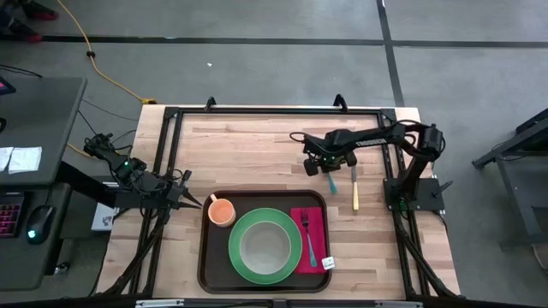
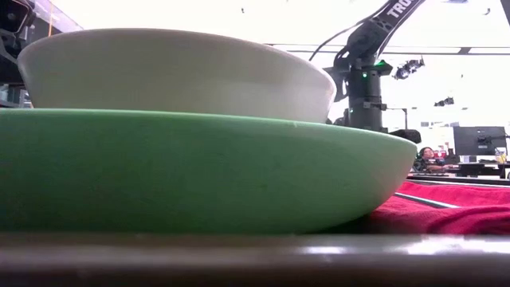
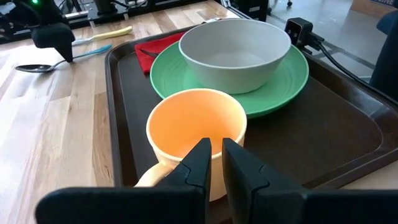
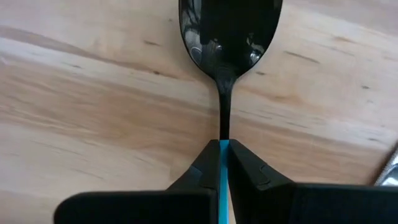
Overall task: Set up tray
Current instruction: Put the spoon on the top of the table napkin between the green and blue fork on the brown serving tray
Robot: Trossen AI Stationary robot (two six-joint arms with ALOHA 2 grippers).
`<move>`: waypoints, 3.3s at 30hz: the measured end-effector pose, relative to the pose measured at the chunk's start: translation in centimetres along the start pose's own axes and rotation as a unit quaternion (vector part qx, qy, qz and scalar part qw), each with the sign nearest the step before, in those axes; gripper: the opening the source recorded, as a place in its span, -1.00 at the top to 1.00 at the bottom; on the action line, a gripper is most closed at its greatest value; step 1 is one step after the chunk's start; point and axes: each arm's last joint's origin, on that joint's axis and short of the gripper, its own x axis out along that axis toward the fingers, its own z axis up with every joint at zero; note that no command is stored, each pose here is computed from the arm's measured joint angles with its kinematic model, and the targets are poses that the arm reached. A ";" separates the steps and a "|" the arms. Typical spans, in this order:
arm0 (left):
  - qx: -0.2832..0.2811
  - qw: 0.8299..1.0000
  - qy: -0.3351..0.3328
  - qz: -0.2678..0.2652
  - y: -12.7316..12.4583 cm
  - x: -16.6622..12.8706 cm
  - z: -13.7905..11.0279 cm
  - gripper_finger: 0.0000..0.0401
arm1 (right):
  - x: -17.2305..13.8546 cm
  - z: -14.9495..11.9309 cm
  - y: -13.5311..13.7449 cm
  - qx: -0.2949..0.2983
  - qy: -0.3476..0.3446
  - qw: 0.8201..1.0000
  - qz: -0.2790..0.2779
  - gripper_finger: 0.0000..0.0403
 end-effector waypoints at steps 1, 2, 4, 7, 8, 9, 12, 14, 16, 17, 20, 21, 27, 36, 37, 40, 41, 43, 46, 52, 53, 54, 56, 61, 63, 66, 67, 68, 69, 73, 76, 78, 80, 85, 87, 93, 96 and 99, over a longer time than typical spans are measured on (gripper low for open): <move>0.000 1.000 0.000 0.000 0.0 0.0 0.0 0.64 | 0.0 -0.1 0.1 0.000 0.000 1.000 0.001 0.99; 0.000 1.000 0.000 0.000 0.0 0.0 0.0 0.64 | 0.0 -0.2 0.1 0.000 0.000 1.000 0.001 1.00; 0.000 1.000 0.000 0.000 0.0 0.0 0.0 0.64 | -0.1 -0.3 0.2 -0.001 0.000 1.000 0.002 1.00; 0.001 1.000 0.000 0.001 0.0 0.0 0.0 0.64 | -0.1 -0.4 0.2 0.004 0.008 1.000 0.002 0.99; 0.001 1.000 0.000 0.001 0.0 0.0 0.0 0.64 | -0.1 -0.5 0.2 0.003 0.008 1.000 0.002 1.00; 0.001 1.000 0.000 0.002 0.0 0.0 0.0 0.64 | -0.1 -0.6 0.3 0.004 0.008 1.000 0.003 1.00; 0.001 1.000 0.000 0.002 0.0 0.0 0.0 0.64 | -0.1 -0.7 0.4 0.009 0.012 1.000 0.004 0.99; 0.001 1.000 0.000 0.002 0.0 0.0 0.0 0.64 | -0.2 -0.9 0.4 0.011 0.015 1.000 0.000 0.99; 0.001 1.000 0.000 0.002 0.0 0.0 0.0 0.64 | -0.2 -1.1 0.4 0.010 0.018 1.000 -0.004 1.00; 0.001 1.000 0.000 0.002 0.0 0.0 0.0 0.64 | -0.2 -1.2 0.3 0.010 0.019 1.000 -0.006 0.99; 0.001 1.000 0.000 0.002 0.0 0.0 0.0 0.64 | -0.5 -1.5 0.3 0.017 0.024 1.000 -0.009 0.99; 0.001 1.000 0.000 0.002 0.0 0.0 0.0 0.64 | -0.6 -1.6 0.3 0.016 0.023 1.000 -0.010 1.00; 0.001 1.000 0.000 0.002 0.0 0.0 0.0 0.64 | -2.0 -1.9 0.0 0.026 0.013 1.000 0.003 1.00; 0.001 1.000 0.000 0.002 0.0 0.0 0.0 0.64 | -3.8 -3.2 -0.4 0.040 0.010 0.999 0.010 0.99; 0.001 1.000 0.000 0.002 0.0 0.0 0.0 0.64 | -3.9 -3.4 -0.3 0.041 0.011 0.999 0.012 0.99; 0.001 1.000 0.000 0.001 0.0 0.0 0.0 0.64 | -4.3 -4.3 0.1 0.042 0.018 0.999 0.022 0.99; 0.001 1.000 0.000 0.001 0.0 0.0 0.0 0.64 | -4.3 -4.6 0.2 0.042 0.020 0.999 0.023 1.00; 0.001 1.000 0.000 0.001 0.0 0.0 0.0 0.64 | -4.4 -5.3 0.4 0.041 0.027 0.998 0.026 0.99; 0.001 1.000 0.000 0.001 0.0 0.0 0.0 0.64 | -4.4 -6.2 0.8 0.040 0.033 0.998 0.028 0.99; 0.001 1.000 0.000 -0.001 0.0 0.0 0.0 0.64 | -4.5 -7.6 1.2 0.040 0.046 0.998 0.030 0.98; 0.001 1.000 0.000 -0.001 0.0 0.0 0.0 0.64 | -4.5 -7.8 1.3 0.041 0.048 0.998 0.030 0.98; 0.001 1.000 0.000 -0.001 0.0 0.0 0.0 0.64 | -4.5 -8.0 1.3 0.041 0.049 0.997 0.031 0.98; 0.001 1.000 0.000 -0.001 0.0 0.0 0.0 0.64 | -4.6 -8.3 1.4 0.042 0.052 0.997 0.031 0.99; 0.001 1.000 0.000 -0.001 0.0 0.0 0.0 0.64 | -4.6 -9.0 1.6 0.043 0.057 0.997 0.031 0.98; 0.001 1.000 0.000 -0.001 0.0 0.0 0.0 0.64 | -4.6 -9.3 1.7 0.044 0.060 0.997 0.031 0.98; 0.001 1.000 0.000 0.000 0.0 0.0 0.0 0.64 | -4.6 -9.6 1.7 0.043 0.061 0.997 0.031 0.99; 0.001 1.000 0.000 0.000 0.0 0.0 0.0 0.64 | -4.7 -9.7 1.7 0.042 0.062 0.997 0.032 0.99; 0.001 1.000 0.000 0.000 0.0 0.0 0.0 0.64 | -4.7 -9.9 1.8 0.043 0.063 0.997 0.033 0.99; 0.001 1.000 0.000 0.000 0.0 0.0 0.0 0.64 | -4.8 -10.0 1.8 0.046 0.063 0.996 0.034 0.99; 0.001 1.000 0.000 0.000 0.0 0.0 0.0 0.64 | -5.5 -10.3 1.6 0.048 0.059 0.996 0.046 0.98; 0.001 1.000 0.000 0.000 0.0 0.0 0.0 0.64 | -6.0 -10.6 1.5 0.047 0.057 0.996 0.056 0.99; 0.001 1.000 0.000 0.001 0.0 0.0 0.0 0.64 | -6.2 -10.9 1.5 0.049 0.056 0.995 0.061 0.99; 0.001 1.000 0.000 0.002 0.0 0.0 0.0 0.64 | -6.3 -11.2 1.6 0.049 0.058 0.995 0.064 0.98; 0.001 1.000 0.000 0.002 0.0 0.0 0.0 0.64 | -6.4 -11.9 1.9 0.042 0.060 0.994 0.079 0.99; 0.001 1.000 0.000 0.002 0.0 0.0 0.0 0.64 | -6.5 -12.1 2.1 0.038 0.060 0.994 0.088 0.99; 0.001 1.000 0.000 0.002 0.0 0.0 0.0 0.64 | -6.6 -12.4 2.5 0.035 0.059 0.992 0.104 0.99; 0.002 1.000 0.001 0.002 0.0 0.0 0.0 0.64 | -6.6 -12.6 2.6 0.030 0.059 0.991 0.112 0.99; 0.003 1.000 0.007 0.002 0.0 0.0 -0.1 0.64 | -6.6 -13.0 2.7 0.025 0.060 0.991 0.116 0.99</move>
